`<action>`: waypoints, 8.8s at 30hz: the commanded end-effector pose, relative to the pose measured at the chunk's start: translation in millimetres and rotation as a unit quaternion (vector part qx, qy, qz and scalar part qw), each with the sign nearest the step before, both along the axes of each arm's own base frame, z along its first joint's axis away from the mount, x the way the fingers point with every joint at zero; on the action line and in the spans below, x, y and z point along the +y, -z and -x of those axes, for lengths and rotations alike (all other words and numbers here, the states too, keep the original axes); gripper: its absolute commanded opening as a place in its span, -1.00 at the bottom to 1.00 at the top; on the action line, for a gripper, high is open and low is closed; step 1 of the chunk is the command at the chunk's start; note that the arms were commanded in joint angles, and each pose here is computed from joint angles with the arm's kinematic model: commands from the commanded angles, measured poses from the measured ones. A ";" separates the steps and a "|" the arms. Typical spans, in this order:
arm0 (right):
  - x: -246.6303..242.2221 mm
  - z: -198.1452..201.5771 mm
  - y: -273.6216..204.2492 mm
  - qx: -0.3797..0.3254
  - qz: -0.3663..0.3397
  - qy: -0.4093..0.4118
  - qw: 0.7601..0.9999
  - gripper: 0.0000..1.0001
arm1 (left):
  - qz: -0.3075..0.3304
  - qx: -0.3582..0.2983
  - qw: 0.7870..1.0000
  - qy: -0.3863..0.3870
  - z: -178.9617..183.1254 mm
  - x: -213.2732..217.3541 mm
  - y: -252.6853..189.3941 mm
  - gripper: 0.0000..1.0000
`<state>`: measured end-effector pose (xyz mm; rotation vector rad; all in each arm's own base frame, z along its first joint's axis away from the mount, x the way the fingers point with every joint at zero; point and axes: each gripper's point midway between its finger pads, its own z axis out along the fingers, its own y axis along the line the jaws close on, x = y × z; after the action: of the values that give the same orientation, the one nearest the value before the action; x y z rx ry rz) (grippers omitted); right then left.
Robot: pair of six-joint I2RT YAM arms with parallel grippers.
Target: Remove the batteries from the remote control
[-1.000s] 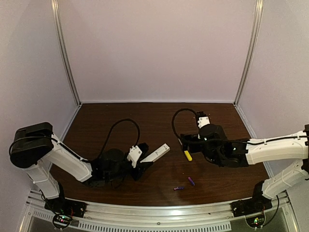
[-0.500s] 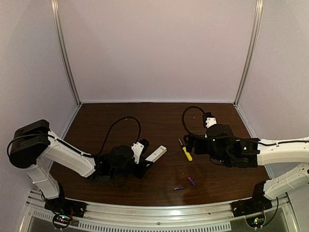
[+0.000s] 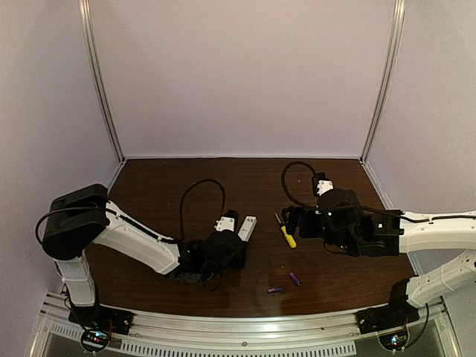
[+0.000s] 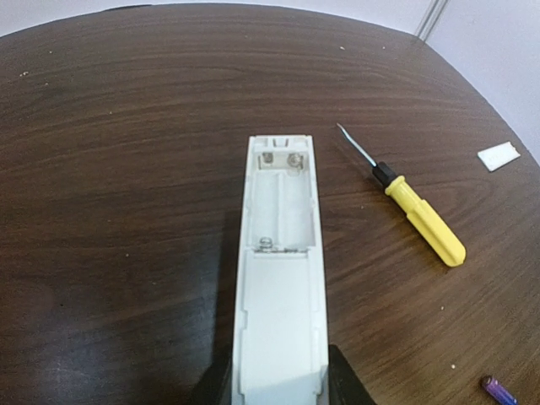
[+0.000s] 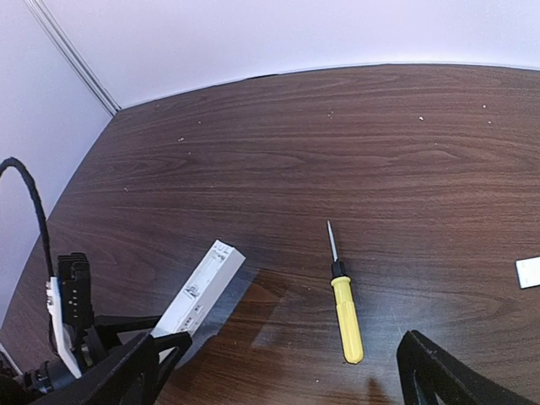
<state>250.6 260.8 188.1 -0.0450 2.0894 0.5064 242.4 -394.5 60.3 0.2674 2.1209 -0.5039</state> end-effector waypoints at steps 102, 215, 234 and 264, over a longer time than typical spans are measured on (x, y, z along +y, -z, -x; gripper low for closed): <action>44.1 29.1 -13.3 -0.017 -0.059 -0.138 0.989 0.99 | -0.231 -0.283 0.860 -0.355 -88.5 388.3 -151.9 0.82; -255.3 -117.0 25.2 -0.234 0.234 0.269 0.904 0.99 | -0.157 -0.241 0.918 -0.271 -150.6 415.7 -82.8 0.95; -280.3 -130.1 45.6 -0.214 0.180 0.266 0.922 0.99 | -0.157 -0.241 0.918 -0.272 -150.5 415.7 -83.1 0.95; -281.6 -129.2 44.8 -0.220 0.178 0.271 0.920 0.99 | -0.157 -0.241 0.919 -0.271 -150.7 415.5 -82.8 0.95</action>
<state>381.8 -19.5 144.3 0.1769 1.6318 -0.2264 389.7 20.5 137.4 -0.0211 1.6980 0.2309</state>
